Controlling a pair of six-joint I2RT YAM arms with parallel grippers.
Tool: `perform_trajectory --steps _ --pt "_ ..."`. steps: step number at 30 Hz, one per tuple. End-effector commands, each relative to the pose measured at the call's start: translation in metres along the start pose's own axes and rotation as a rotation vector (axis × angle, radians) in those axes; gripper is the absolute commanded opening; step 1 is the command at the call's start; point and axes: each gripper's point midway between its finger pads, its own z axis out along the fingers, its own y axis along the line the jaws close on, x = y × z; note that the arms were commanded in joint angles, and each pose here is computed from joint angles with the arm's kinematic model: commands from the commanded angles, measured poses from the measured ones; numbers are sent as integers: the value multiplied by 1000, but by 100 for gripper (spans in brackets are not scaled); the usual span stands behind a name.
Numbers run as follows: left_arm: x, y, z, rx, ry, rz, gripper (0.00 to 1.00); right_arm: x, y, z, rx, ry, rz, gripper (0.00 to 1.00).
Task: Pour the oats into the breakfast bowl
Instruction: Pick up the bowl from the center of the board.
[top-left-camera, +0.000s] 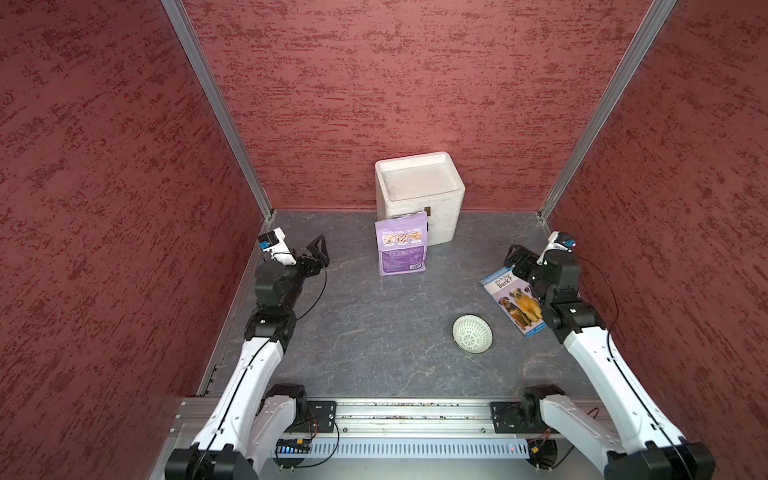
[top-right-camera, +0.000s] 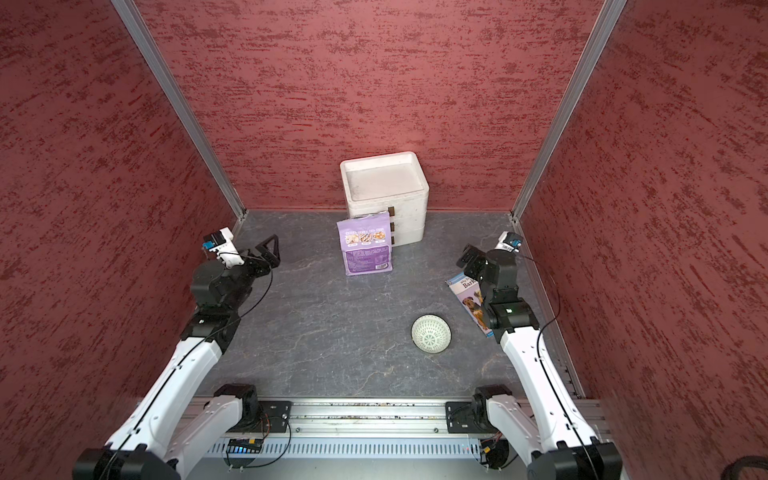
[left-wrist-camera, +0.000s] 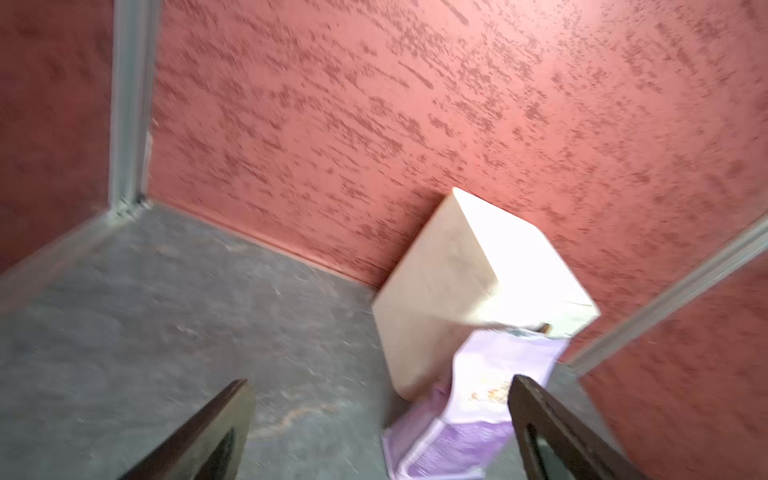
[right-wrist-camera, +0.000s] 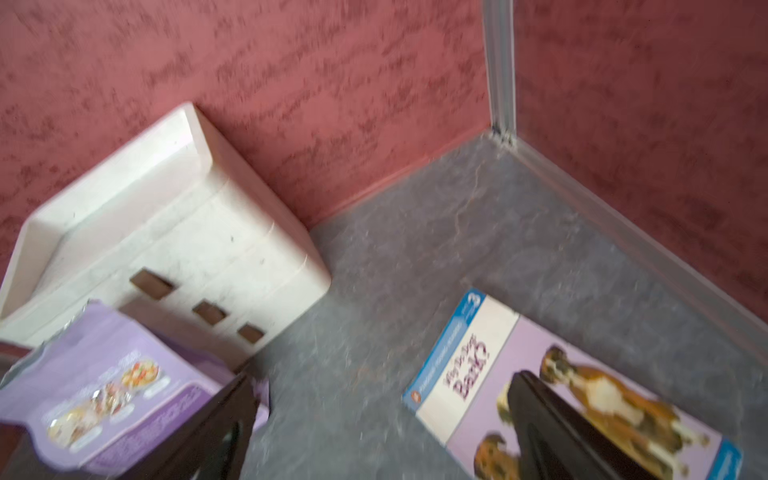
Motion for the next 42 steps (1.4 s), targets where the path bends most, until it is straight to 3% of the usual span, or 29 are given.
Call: perform_trajectory --steps 1,5,9,14,30,35,42 --pt "73 5 -10 27 279 -238 100 112 -2 -12 18 555 91 97" --pt "99 17 -25 -144 324 -188 100 138 -18 -34 156 626 -8 94" --pt "110 35 -34 -289 356 -164 100 159 -38 -43 207 649 11 82" --pt "121 38 -30 -311 391 -195 100 189 -47 -38 242 728 32 67" --pt "126 48 -29 -365 395 -224 100 229 -53 -18 260 813 -22 25" --pt "123 46 -28 -366 390 -221 100 233 -49 -20 244 831 -42 0" --pt "108 44 -29 -380 373 -191 100 235 -8 -36 130 846 -69 0"
